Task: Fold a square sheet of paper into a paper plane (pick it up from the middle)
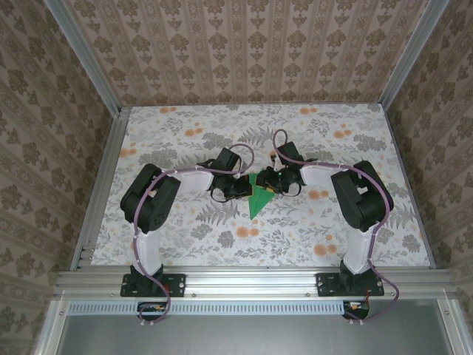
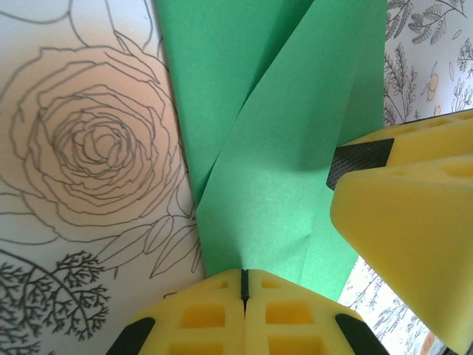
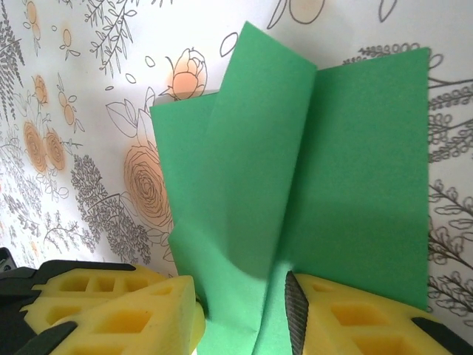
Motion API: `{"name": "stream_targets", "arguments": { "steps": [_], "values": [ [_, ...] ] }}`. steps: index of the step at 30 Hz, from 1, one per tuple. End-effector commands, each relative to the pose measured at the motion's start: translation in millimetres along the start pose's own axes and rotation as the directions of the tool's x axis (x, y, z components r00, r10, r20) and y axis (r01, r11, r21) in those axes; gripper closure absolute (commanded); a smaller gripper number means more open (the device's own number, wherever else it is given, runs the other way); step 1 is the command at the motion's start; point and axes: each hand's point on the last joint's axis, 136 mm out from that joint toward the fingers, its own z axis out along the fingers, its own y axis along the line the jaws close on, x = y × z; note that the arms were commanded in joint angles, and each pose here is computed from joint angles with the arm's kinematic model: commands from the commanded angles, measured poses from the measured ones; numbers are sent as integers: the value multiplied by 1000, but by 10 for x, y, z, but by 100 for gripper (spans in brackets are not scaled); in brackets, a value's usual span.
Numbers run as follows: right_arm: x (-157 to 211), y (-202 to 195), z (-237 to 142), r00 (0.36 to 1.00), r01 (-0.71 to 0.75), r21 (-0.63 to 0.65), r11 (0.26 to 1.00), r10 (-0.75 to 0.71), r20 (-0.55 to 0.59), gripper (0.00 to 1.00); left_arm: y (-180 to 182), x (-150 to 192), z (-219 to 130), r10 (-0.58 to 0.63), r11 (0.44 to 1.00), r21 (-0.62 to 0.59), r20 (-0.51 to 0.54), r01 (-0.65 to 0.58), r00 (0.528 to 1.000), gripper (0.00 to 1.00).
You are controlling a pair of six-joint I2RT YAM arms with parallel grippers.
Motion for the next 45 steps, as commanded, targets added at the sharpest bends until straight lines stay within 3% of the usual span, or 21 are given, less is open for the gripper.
{"name": "stream_targets", "arguments": {
  "steps": [1,10,18,21,28,32,39,45],
  "values": [
    [32,77,66,999,22,-32,999,-23,-33,62,59,-43,6,-13,1000,-21,0,13,1000,95],
    [47,111,106,999,15,-52,999,-18,-49,72,51,-46,0,-17,1000,-11,1,17,1000,95],
    [-28,102,52,1000,18,-45,999,-18,-7,91,-105,-129,-228,-35,997,76,60,30,998,88],
    [-54,161,-20,999,29,-75,997,-28,16,93,-116,-145,-375,-59,992,114,93,48,994,78],
    [-100,518,-304,999,33,-246,969,-23,43,93,-137,-126,-647,-128,966,240,137,92,982,40],
    [-118,755,-484,999,25,-351,936,-9,46,93,-257,-152,-788,-124,947,316,180,62,976,26],
    [-173,1112,-854,998,15,-508,861,18,60,92,-609,-198,-1072,-101,884,467,235,-21,967,15],
    [-221,1242,-1049,997,19,-568,823,30,77,92,-738,-199,-1259,-117,866,500,255,-27,960,4]
  ]
}}
